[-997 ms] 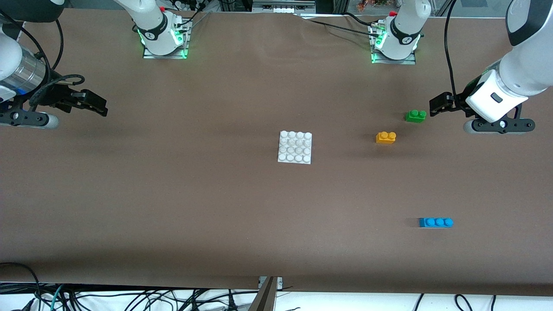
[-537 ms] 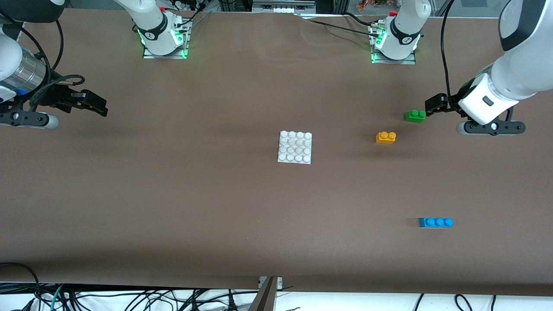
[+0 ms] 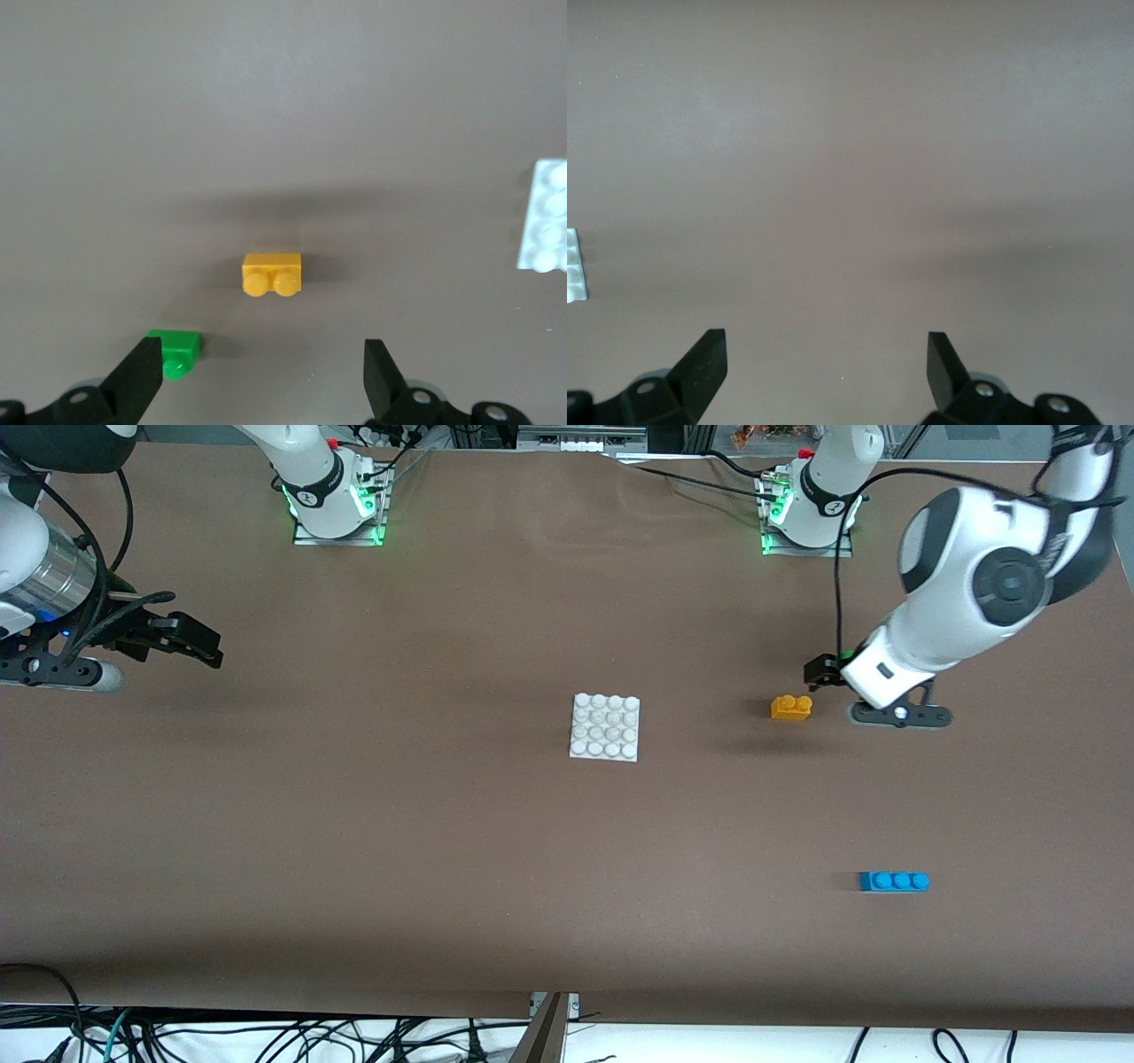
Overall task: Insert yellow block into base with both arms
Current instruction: 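Move the left gripper down over the yellow block, then close the left gripper on the yellow block and lift it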
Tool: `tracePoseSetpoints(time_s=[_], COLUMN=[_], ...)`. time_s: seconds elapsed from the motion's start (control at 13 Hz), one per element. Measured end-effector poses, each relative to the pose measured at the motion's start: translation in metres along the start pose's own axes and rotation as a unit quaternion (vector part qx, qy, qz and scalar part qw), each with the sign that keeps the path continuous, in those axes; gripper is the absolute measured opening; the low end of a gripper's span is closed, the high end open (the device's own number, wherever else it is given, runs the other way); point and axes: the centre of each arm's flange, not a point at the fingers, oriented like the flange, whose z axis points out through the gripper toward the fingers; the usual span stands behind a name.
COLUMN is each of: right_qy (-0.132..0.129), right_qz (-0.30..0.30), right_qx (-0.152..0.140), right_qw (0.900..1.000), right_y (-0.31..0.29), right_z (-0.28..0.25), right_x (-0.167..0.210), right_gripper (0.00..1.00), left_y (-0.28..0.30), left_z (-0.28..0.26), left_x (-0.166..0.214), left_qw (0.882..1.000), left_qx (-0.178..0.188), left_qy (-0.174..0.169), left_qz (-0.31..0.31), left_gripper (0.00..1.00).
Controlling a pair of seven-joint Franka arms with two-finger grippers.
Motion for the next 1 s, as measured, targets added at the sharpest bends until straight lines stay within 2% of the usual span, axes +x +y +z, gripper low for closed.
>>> tracePoseSetpoints(time_s=[0.31,0.61,0.84,1.0], right_qy=[0.001,0.013,0.016,0.02], right_qz=[0.0,-0.001,-0.009,-0.012], right_qx=[0.0,0.001,0.002,0.002], right_qw=[1.0,1.0,1.0,1.0], right_y=[-0.002,-0.006,-0.015,-0.02], right_z=[0.009,0.024,0.021,0.019], right_x=[0.008,0.022,0.021,0.02], right_gripper=[1.0,1.0,1.0,1.0], left_y=[-0.001,-0.008,-0.008,-0.009], left_z=[0.086,0.132,0.162,0.174], left_x=[-0.023,-0.026,-0.028,-0.027], left_qw=[1.0,0.999,0.999,0.999], left_qx=[0.002,0.004,-0.002,0.006], left_qy=[0.021,0.039,0.042,0.045], left_qz=[0.007,0.013,0.012,0.026], left_gripper=[1.0,1.0,1.0,1.0])
